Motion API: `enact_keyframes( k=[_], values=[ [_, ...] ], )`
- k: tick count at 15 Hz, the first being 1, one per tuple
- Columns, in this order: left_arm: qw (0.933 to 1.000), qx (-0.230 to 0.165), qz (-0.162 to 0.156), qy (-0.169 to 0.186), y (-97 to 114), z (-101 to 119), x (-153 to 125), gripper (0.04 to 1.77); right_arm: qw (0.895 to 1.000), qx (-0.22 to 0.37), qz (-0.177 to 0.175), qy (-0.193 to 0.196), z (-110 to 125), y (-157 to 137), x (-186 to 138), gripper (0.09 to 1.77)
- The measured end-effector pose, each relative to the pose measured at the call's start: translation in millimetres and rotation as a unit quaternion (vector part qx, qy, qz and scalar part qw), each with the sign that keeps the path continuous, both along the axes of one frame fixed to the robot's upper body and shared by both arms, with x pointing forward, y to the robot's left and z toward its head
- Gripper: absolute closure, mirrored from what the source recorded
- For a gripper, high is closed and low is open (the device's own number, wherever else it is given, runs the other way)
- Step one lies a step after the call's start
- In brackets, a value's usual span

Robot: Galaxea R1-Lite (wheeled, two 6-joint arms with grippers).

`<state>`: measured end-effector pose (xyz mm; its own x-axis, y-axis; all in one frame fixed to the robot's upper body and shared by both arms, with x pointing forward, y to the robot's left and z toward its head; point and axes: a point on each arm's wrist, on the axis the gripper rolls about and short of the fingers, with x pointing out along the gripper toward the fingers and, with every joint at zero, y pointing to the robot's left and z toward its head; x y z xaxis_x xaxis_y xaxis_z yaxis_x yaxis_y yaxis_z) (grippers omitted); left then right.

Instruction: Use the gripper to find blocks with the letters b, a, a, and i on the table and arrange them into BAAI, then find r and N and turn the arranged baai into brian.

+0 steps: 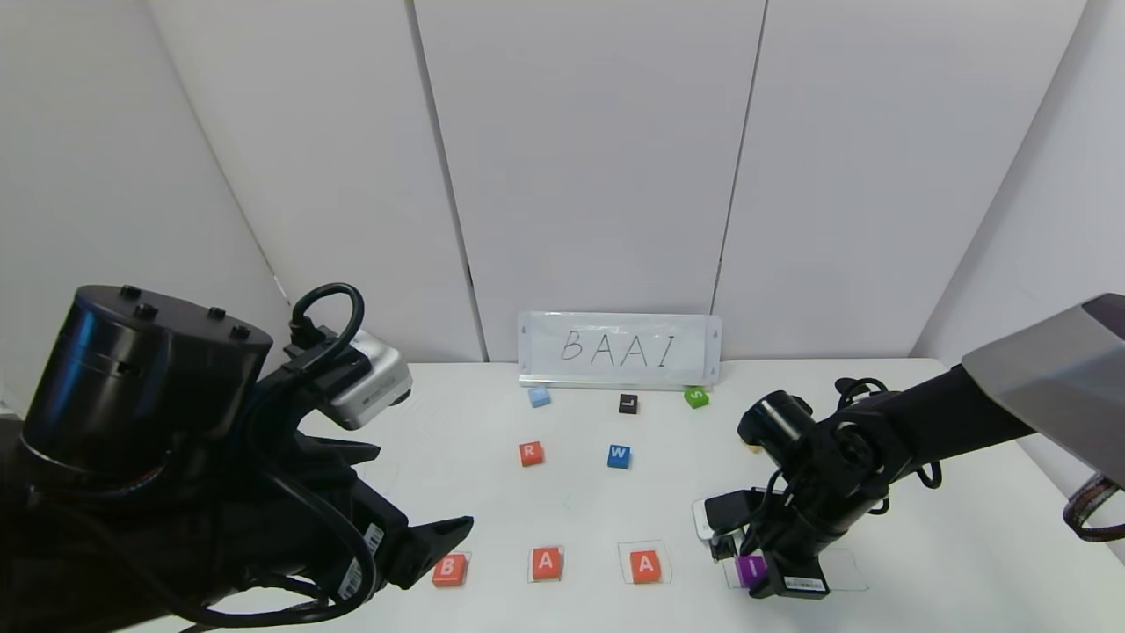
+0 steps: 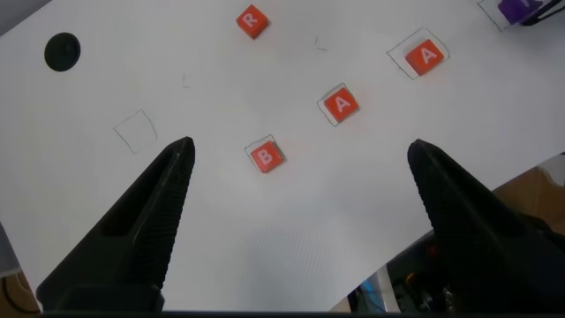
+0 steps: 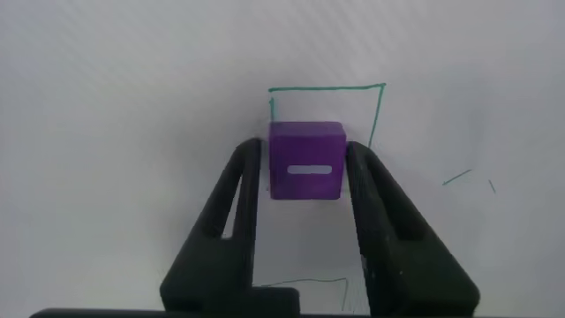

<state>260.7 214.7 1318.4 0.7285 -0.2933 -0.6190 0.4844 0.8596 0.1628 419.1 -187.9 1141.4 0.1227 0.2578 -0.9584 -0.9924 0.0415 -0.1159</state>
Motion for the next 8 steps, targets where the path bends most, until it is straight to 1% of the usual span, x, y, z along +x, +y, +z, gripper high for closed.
enact_keyframes(
  k=[2, 4, 8],
  values=[
    [1.0, 0.0, 0.0, 0.0, -0.1, -0.2, 0.1, 0.09, 1.0, 0.001, -0.002, 0.0, 0.3, -0.6, 0.7, 0.88],
    [1.0, 0.001, -0.003, 0.001, -1.1, -0.7, -0.6, 0.09, 1.0, 0.002, -0.002, 0.0, 0.6, -0.7, 0.7, 0.72],
    [1.0, 0.002, -0.005, 0.001, -1.9, -1.1, -1.5, 0.09, 1.0, 0.004, -0.003, -0.004, 4.8, -1.3, 0.2, 0.48]
  ],
)
